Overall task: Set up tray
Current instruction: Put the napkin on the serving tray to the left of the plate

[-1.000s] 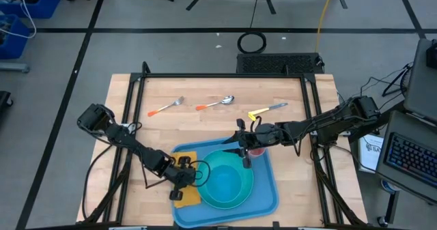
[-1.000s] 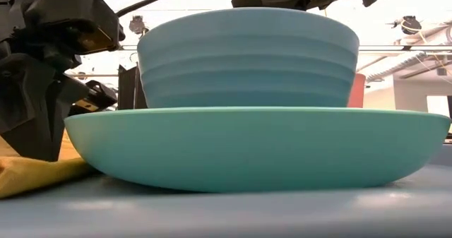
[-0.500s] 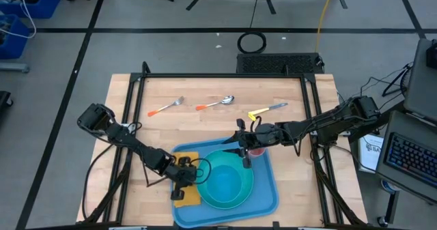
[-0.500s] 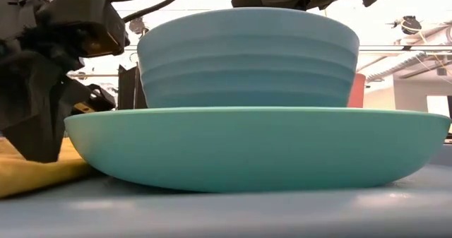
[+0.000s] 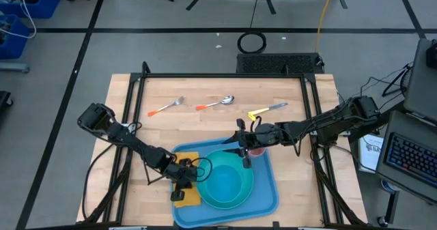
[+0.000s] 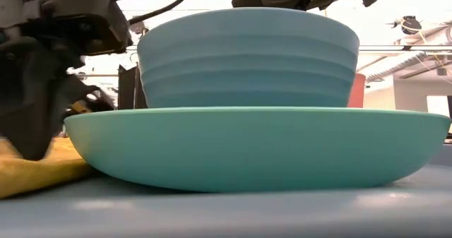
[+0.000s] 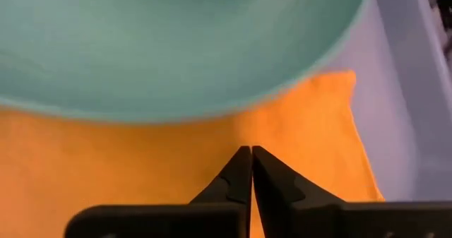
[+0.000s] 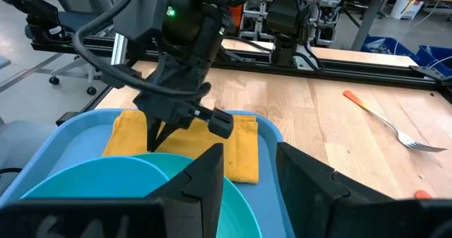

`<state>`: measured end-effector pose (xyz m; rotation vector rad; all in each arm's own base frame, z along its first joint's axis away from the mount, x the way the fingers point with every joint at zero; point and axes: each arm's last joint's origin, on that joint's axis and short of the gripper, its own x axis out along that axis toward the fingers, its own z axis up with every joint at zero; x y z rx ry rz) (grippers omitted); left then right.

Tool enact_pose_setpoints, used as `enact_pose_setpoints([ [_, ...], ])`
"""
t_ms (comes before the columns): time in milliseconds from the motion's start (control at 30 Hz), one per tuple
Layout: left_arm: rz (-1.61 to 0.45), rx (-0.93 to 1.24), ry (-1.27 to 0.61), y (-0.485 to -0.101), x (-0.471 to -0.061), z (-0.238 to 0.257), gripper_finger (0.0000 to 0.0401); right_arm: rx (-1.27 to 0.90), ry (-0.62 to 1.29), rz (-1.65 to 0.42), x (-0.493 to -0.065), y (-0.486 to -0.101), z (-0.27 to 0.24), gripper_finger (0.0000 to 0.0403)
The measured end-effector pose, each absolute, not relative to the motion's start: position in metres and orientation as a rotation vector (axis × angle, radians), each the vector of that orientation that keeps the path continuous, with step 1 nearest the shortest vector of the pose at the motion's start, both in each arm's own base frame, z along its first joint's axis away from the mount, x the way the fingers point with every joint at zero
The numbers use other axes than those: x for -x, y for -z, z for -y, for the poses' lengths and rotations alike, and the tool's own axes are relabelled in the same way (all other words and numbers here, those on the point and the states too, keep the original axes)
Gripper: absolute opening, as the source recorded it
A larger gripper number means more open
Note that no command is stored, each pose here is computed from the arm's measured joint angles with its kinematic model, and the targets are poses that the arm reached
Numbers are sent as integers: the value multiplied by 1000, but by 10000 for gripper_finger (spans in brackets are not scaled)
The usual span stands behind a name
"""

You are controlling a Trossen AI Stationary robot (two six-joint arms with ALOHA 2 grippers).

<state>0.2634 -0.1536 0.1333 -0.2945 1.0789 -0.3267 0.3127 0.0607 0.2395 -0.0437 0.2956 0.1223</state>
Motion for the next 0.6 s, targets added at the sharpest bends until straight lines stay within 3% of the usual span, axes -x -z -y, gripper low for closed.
enact_pose_setpoints([
  [600, -1093, 325, 371, -147, -251, 165, 4, 44, -122, -296, -313, -239, -61, 123],
])
